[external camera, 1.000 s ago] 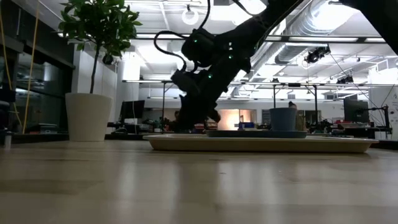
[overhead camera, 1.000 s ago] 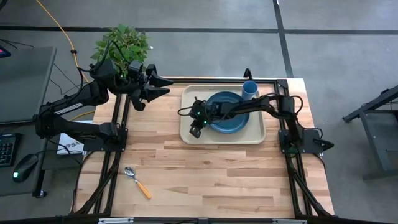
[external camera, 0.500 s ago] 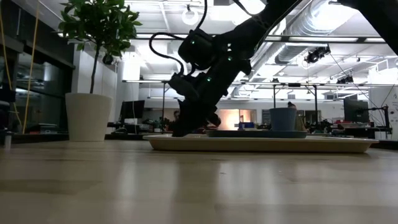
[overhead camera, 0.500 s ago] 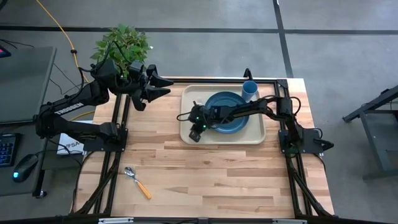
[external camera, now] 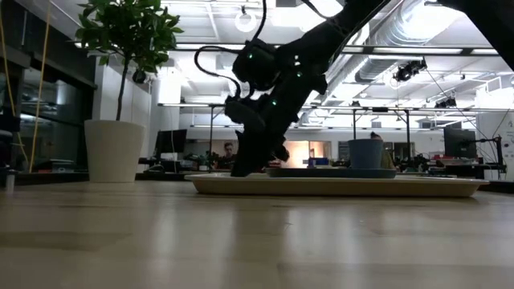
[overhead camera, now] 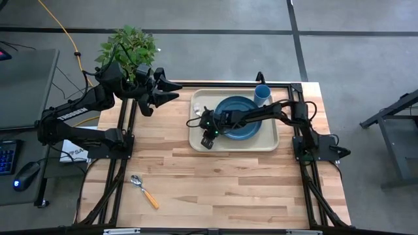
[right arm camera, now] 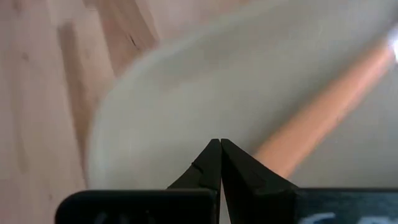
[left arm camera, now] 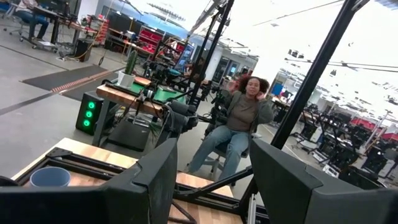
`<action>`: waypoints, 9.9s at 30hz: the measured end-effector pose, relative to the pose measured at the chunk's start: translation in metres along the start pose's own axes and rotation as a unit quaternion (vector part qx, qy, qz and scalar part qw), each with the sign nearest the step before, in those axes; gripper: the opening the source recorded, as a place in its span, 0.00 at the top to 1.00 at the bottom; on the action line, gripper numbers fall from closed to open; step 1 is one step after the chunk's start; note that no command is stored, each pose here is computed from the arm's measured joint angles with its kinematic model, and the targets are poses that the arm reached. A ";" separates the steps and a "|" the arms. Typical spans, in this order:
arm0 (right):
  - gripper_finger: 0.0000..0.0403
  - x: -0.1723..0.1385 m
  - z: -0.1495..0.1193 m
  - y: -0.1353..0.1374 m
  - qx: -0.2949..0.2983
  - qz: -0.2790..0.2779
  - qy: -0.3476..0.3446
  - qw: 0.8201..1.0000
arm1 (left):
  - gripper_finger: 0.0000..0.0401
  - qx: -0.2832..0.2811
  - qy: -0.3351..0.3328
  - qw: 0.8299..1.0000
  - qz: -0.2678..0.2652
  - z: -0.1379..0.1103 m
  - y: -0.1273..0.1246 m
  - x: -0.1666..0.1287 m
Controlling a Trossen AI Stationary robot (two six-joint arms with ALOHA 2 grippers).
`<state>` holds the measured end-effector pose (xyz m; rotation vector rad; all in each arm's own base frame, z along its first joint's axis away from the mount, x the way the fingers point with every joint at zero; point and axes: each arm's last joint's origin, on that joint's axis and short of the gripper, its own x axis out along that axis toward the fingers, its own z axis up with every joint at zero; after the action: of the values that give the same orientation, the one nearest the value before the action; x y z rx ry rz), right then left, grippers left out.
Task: Pick and place plate/cup/fork/spoon on tray
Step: Put the brown fork on the gray serving tray to the left of the blue plate
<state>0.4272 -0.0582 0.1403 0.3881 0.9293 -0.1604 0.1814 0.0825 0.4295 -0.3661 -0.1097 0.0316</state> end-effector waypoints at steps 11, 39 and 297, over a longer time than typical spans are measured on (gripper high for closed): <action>1.00 -0.045 0.036 -0.030 0.052 -0.035 -0.108 0.992 | 0.54 0.000 0.000 1.000 0.000 0.000 0.000 0.000; 1.00 0.016 0.109 -0.085 0.178 -0.144 -0.046 0.972 | 0.54 -0.016 0.005 1.000 0.003 -0.001 0.001 0.000; 1.00 -0.254 -0.073 -0.030 0.213 0.027 -0.298 0.930 | 1.00 -0.020 0.570 0.766 0.296 -0.212 0.271 0.131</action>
<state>0.2131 -0.0648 0.2982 0.7176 0.2731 -0.4084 0.3322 0.2665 0.1488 -0.3981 1.2369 0.4294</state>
